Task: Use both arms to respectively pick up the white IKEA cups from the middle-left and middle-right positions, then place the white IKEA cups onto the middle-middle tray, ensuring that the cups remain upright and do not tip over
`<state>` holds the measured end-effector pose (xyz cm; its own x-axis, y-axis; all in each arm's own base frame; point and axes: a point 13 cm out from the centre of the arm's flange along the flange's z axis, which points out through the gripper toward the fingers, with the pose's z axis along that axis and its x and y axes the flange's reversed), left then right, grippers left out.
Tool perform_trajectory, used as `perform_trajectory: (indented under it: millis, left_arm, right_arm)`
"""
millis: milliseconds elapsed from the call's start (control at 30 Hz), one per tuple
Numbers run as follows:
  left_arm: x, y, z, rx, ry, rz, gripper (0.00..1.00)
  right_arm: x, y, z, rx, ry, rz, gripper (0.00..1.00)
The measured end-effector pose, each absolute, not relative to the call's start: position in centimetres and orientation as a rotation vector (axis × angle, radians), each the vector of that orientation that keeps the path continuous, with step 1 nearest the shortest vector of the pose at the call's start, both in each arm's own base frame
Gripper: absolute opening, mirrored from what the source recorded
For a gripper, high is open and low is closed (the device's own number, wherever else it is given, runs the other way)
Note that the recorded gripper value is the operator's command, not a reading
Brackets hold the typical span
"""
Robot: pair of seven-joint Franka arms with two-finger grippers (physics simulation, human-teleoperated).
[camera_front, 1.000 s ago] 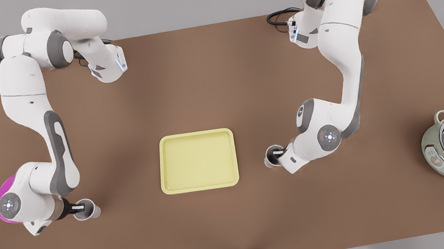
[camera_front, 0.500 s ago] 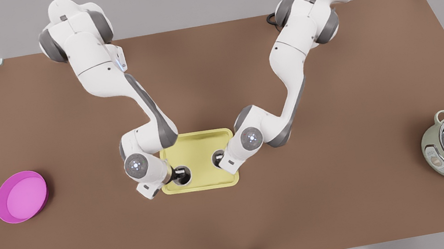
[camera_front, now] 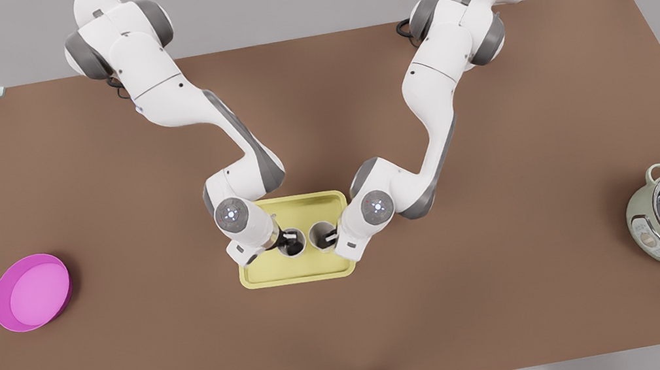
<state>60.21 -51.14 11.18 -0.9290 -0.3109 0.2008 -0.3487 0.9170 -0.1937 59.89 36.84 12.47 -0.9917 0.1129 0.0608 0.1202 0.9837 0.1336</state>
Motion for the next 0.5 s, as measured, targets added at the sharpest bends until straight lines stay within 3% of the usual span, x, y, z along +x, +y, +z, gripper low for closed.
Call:
perform_trajectory:
  millis: [133, 200, 333, 500]
  left_arm:
    - [60.8, -50.7, 12.7, 0.566, -2.906, 0.345, 1.0]
    - [60.9, -50.5, 13.2, 0.588, -2.9, 0.341, 1.0]
    - [60.9, -50.2, 14.1, 0.625, -2.887, 0.33, 1.0]
    - [63.5, -45.5, 25.7, 0.707, -2.896, 0.354, 1.0]
  right_arm:
    - [59.9, 36.6, 11.2, -0.239, -3.068, -0.198, 0.22]
    - [60.0, 36.5, 11.0, -0.265, -3.068, -0.194, 1.0]
    - [60.2, 35.9, 11.1, -0.323, -3.073, -0.155, 1.0]
    - [60.4, 35.8, 11.2, -0.397, -3.061, -0.164, 1.0]
